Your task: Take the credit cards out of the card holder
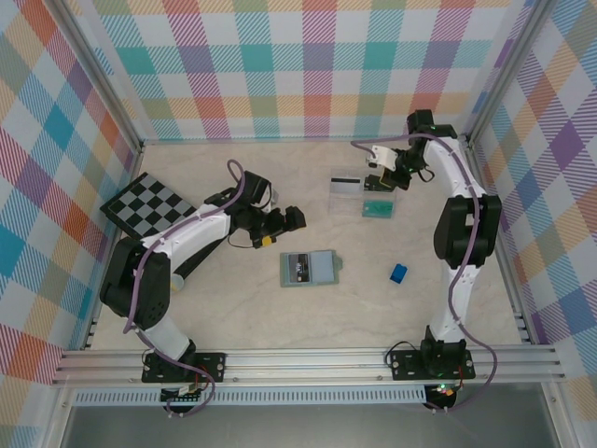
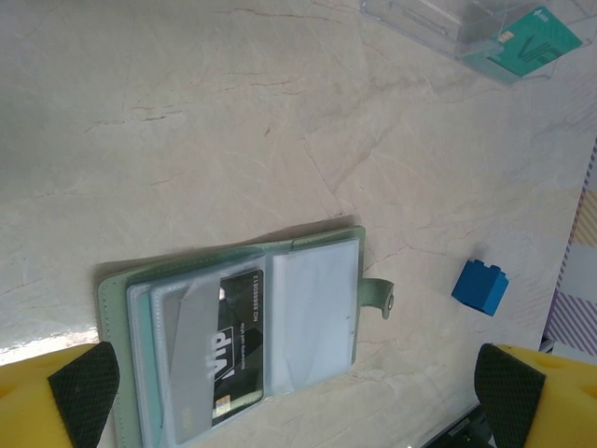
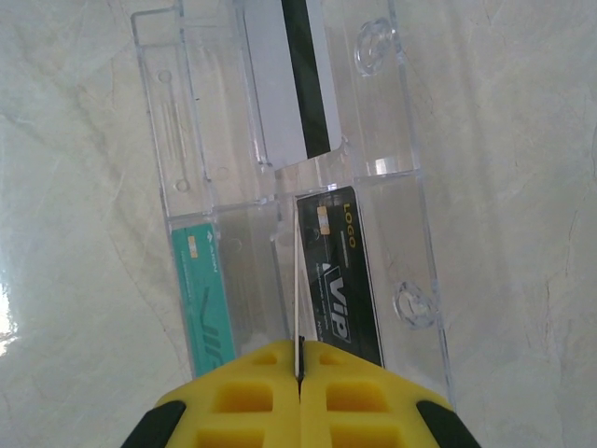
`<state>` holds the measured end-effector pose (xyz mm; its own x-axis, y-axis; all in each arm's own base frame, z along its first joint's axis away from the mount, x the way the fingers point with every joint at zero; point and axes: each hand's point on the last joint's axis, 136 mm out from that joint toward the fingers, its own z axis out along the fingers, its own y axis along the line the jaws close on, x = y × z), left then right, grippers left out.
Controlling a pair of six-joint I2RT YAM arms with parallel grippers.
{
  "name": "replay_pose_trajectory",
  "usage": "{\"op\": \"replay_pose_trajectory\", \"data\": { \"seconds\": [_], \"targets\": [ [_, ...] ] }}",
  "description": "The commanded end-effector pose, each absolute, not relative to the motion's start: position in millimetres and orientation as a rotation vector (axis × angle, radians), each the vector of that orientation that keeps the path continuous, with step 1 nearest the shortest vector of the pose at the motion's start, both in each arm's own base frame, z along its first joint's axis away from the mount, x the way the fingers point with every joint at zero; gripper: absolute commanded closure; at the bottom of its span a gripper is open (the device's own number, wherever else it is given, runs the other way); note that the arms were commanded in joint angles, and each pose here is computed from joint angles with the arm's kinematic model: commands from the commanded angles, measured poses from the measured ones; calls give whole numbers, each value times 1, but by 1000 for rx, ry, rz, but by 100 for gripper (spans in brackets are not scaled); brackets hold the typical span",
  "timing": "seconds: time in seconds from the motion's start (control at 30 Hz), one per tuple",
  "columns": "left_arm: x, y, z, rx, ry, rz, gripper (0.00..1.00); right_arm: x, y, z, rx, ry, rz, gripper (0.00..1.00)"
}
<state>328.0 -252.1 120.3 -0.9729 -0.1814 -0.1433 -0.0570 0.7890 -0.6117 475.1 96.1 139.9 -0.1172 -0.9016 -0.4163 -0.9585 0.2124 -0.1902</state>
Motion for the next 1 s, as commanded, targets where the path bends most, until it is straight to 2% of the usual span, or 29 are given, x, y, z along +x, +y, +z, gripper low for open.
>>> {"op": "replay_pose_trajectory", "data": {
  "seconds": [0.0,0.63,0.97],
  "targets": [
    [336,-252,123,-218,2783,-964,0,483,104,143,-1766,1986,162,100],
    [336,-256,102,-240,2840,-973,0,489,97,111,-1833,2040,132,98],
    [334,-256,96,-239,2859,-968,0,468,108,110,-1850,2084,248,98]
  ]
}}
